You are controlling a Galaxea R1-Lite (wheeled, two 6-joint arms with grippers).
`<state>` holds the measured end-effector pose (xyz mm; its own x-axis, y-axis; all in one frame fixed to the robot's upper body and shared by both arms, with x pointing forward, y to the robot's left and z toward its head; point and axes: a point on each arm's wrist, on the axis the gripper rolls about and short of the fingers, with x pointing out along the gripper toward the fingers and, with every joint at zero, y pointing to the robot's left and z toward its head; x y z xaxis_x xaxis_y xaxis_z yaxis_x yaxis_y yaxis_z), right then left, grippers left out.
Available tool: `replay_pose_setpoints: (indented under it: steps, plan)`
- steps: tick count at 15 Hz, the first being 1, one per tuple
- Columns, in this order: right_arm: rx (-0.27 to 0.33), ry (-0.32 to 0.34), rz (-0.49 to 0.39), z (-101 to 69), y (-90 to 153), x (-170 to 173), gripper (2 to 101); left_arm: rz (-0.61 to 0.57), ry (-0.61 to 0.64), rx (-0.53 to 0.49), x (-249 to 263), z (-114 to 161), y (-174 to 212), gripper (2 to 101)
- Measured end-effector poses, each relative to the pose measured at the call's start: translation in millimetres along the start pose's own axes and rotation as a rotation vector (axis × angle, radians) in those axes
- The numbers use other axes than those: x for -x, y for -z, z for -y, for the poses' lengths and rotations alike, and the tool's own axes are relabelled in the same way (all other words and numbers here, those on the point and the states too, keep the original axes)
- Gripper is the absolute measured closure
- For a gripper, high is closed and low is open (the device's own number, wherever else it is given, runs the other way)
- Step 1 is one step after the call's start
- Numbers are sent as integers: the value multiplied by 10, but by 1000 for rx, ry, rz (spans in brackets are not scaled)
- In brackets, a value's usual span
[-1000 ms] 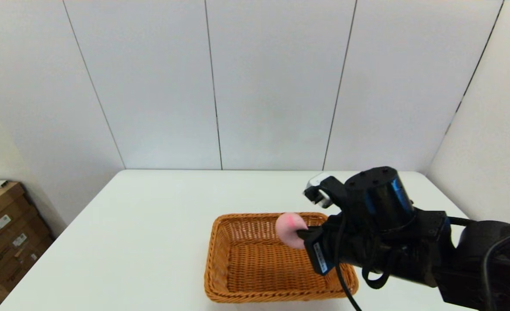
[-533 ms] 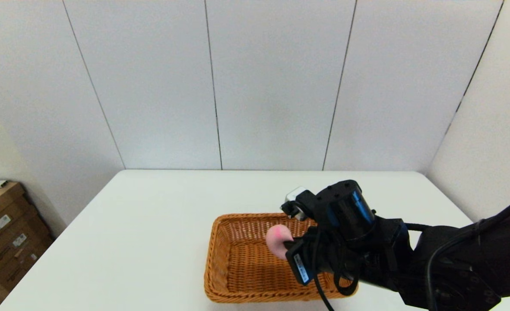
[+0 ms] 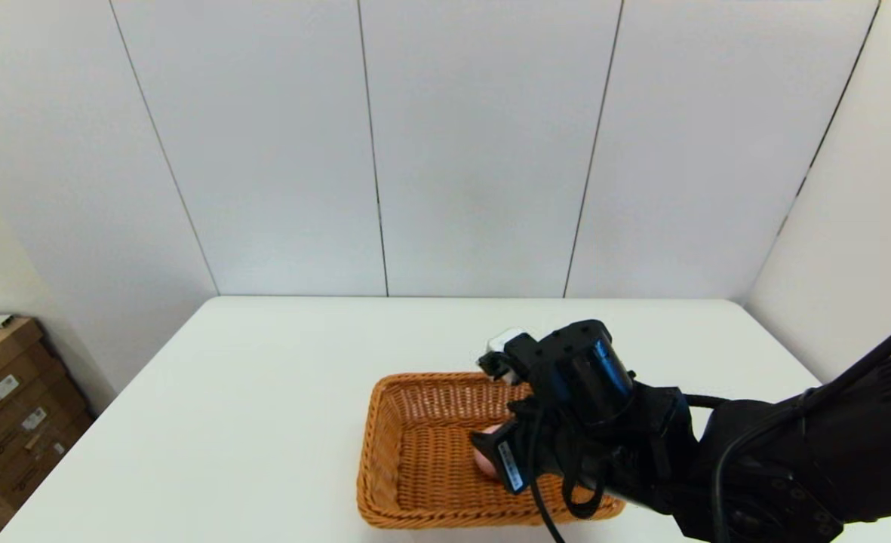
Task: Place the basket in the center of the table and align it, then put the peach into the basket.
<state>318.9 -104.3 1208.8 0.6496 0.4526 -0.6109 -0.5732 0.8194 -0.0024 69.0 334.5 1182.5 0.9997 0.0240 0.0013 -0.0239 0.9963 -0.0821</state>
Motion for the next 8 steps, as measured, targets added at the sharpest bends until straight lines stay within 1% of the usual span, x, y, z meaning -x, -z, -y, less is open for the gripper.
replay_pose_setpoints:
  steps: [2, 4, 6, 8]
  plan:
    - [-44, 7, 69, 68, -112, 114, 313, 2, 0, 1, 0, 0, -2, 54]
    - [-86, 28, 156, 207, -267, 352, 251, 3, 1, 0, 0, 0, -3, 54]
    - [-134, 69, 260, 414, -408, 687, 205, 3, 0, 0, 0, 0, -3, 54]
    - [-160, 118, 349, 598, -423, 1072, 169, 3, 0, 0, 0, 0, -3, 54]
